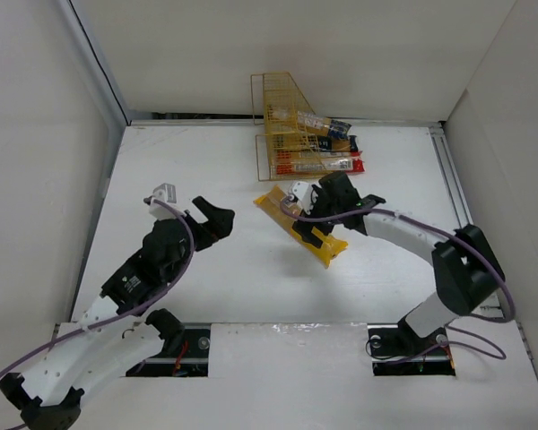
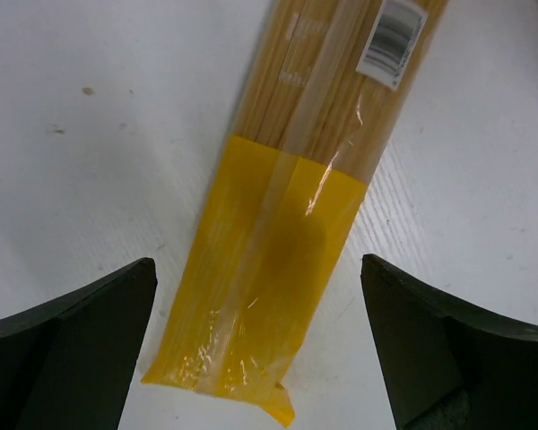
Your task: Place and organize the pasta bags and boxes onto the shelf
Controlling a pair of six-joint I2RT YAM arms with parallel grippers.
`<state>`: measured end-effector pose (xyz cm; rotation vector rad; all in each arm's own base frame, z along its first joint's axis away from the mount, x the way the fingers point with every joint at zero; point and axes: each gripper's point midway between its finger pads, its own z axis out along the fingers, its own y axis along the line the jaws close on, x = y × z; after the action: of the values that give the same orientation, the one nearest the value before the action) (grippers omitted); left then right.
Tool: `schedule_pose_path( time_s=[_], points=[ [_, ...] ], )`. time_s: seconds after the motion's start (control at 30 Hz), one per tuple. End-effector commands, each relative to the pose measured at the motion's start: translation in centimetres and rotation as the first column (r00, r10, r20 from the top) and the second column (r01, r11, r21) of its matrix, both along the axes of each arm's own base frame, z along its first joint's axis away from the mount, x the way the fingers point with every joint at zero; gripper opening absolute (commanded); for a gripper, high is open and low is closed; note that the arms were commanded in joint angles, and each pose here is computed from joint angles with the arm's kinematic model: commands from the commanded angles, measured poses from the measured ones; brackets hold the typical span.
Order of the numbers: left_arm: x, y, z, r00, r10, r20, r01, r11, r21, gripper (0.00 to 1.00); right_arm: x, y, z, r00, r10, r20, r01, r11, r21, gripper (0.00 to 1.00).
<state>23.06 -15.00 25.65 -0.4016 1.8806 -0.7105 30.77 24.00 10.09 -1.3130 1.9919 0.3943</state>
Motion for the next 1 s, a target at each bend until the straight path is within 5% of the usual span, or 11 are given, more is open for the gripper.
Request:
schedule_pose_path(
  time_s=[0.0, 0.47, 0.57, 0.6, 0.67, 0.7, 0.77, 0.97],
  points=[
    [-1.0, 3.5, -3.8, 0.983, 0.147, -0.108, -0.140, 0.988, 0.071, 1.00, 1.9, 0.7, -0.7, 0.999, -0.045, -0.008, 0.045, 0.998, -0.034, 1.00],
    [-0.5, 4.2, -4.5, 0.972, 0.202, -0.124, -0.189, 0.976, 0.108, 1.00, -1.3, -2.7, -9.0, 0.971, -0.140, -0.193, 0.098, 0.972, -0.212, 1.00],
    [-0.2, 4.1, -4.7, 0.969, 0.212, -0.131, -0.195, 0.973, 0.125, 1.00, -1.7, -2.2, -9.6, 0.969, -0.118, -0.218, 0.077, 0.979, -0.189, 0.91],
    [-0.2, 4.1, -4.7, 0.968, 0.212, -0.131, -0.195, 0.973, 0.125, 1.00, -1.7, -2.0, -10.0, 0.970, -0.100, -0.222, 0.059, 0.981, -0.183, 0.87],
    [0.1, 3.9, -4.5, 0.970, 0.209, -0.128, -0.192, 0.973, 0.132, 1.00, -1.6, -1.2, -9.9, 0.970, -0.067, -0.232, 0.032, 0.988, -0.154, 0.58],
    [0.2, 4.1, -4.4, 0.968, 0.217, -0.124, -0.200, 0.971, 0.135, 1.00, -1.4, -0.9, -10.0, 0.972, -0.046, -0.229, 0.012, 0.989, -0.150, 0.25],
    [0.3, 4.0, -4.2, 0.968, 0.217, -0.124, -0.200, 0.970, 0.135, 1.00, -0.7, -0.7, -9.1, 0.980, -0.041, -0.197, 0.012, 0.989, -0.145, 0.00],
    [0.4, 4.3, -4.2, 0.965, 0.233, -0.117, -0.216, 0.966, 0.141, 1.00, 2.5, -3.1, 2.7, 0.976, -0.111, 0.185, 0.127, 0.989, -0.076, 0.00]
  ],
)
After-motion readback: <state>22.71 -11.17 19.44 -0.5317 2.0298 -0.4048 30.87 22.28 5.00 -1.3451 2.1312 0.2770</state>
